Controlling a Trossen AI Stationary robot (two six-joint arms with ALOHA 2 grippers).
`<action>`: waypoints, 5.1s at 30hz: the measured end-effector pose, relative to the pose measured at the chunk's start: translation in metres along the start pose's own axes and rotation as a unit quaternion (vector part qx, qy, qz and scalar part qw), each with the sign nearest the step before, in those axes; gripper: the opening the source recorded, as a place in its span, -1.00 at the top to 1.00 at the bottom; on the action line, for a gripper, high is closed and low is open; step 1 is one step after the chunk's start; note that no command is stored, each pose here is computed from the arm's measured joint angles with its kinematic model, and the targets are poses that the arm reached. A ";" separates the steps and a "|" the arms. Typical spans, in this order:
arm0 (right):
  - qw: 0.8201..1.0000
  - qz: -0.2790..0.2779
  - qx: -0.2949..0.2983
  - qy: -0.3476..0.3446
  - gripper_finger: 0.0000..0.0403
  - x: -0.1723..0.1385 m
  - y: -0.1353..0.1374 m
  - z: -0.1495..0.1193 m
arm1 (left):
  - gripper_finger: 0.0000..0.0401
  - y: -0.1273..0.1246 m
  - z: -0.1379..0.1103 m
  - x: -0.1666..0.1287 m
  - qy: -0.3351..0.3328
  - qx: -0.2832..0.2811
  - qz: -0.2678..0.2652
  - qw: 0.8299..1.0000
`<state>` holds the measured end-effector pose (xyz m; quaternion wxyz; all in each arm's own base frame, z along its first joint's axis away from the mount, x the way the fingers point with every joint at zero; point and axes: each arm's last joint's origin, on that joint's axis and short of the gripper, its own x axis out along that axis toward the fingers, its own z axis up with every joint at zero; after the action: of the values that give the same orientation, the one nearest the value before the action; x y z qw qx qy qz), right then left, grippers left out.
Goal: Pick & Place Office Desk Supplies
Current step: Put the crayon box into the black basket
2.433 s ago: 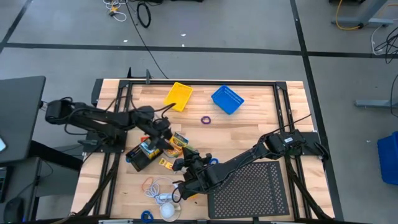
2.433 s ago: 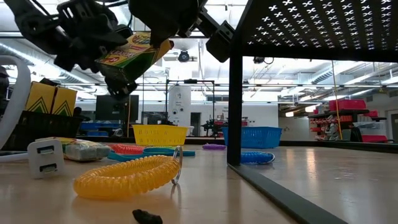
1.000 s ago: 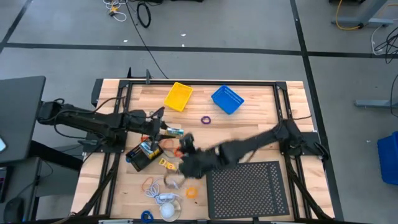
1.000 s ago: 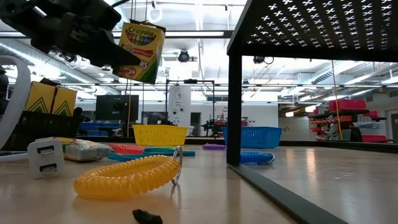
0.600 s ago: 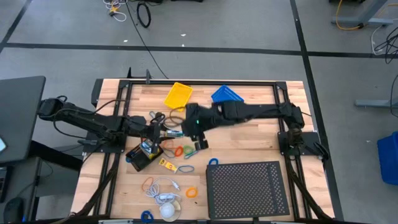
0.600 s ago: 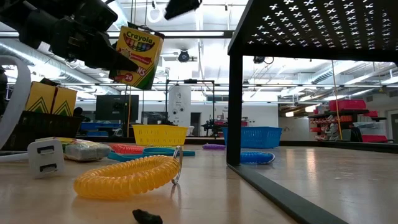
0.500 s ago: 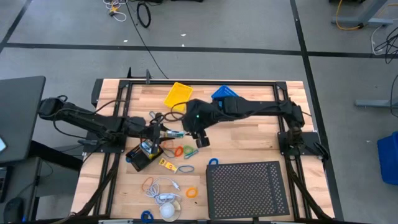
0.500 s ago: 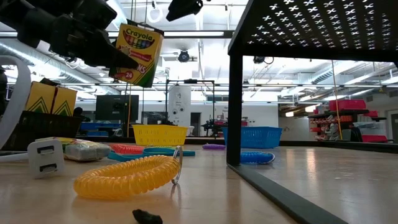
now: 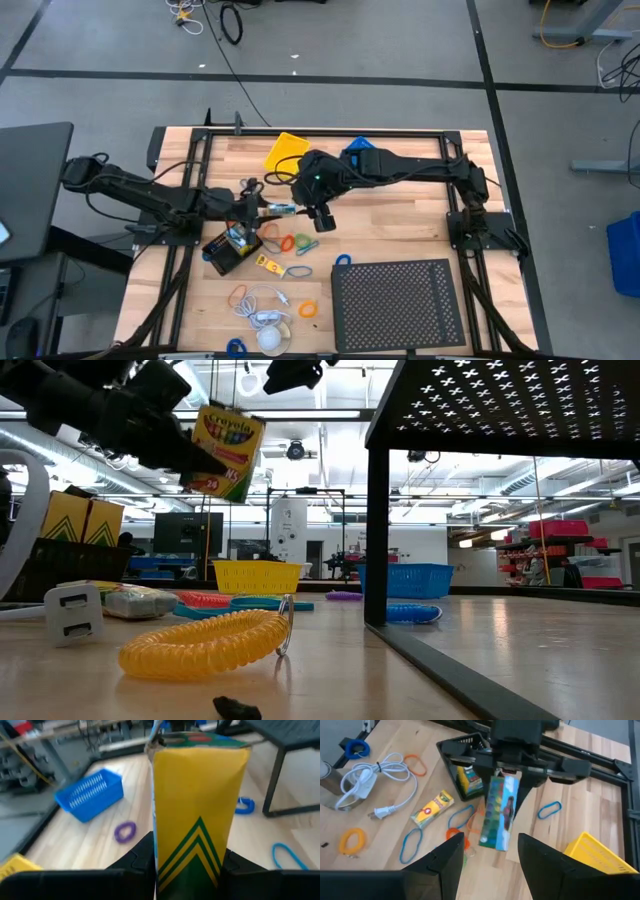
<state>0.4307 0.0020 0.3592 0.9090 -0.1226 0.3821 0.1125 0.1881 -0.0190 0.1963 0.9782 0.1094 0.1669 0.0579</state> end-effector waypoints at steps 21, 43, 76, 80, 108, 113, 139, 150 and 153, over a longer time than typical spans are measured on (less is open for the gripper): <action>0.999 0.040 -0.014 -0.012 0.04 0.001 0.005 0.001 | 0.47 -0.022 -0.013 -0.101 0.019 -0.078 -0.149 0.986; 0.978 0.057 -0.029 -0.198 0.03 0.055 0.042 0.043 | 0.47 -0.036 -0.007 -0.126 -0.065 -0.079 -0.130 0.986; 0.938 0.068 0.028 -0.339 0.03 0.141 0.022 0.038 | 0.47 -0.065 -0.012 -0.148 -0.126 -0.049 -0.042 0.990; 0.938 0.065 0.021 -0.339 0.03 0.144 0.023 0.038 | 0.47 -0.064 -0.011 -0.146 -0.124 -0.056 -0.034 0.990; 0.972 0.136 0.003 -0.191 0.03 0.143 0.034 0.016 | 0.47 -0.076 -0.049 -0.135 0.006 -0.145 -0.081 0.986; 0.978 0.130 0.001 -0.163 0.03 0.125 0.031 0.017 | 0.47 -0.081 -0.052 -0.133 0.027 -0.155 -0.085 0.984; 0.990 0.115 -0.050 -0.069 0.03 0.115 0.063 0.010 | 0.47 -0.088 -0.037 -0.141 0.015 -0.129 -0.114 0.985; 0.990 0.108 -0.051 -0.077 0.03 0.091 0.061 0.017 | 0.47 -0.091 -0.002 -0.150 0.018 -0.104 -0.155 0.982; 0.991 0.112 -0.048 -0.062 0.03 0.087 0.062 0.015 | 0.47 -0.092 0.000 -0.151 0.038 -0.106 -0.178 0.977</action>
<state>0.4817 0.0748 0.2977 0.9058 -0.1159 0.3302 0.2390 0.0532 -0.1311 0.2222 0.9717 -0.0290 0.2141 -0.0958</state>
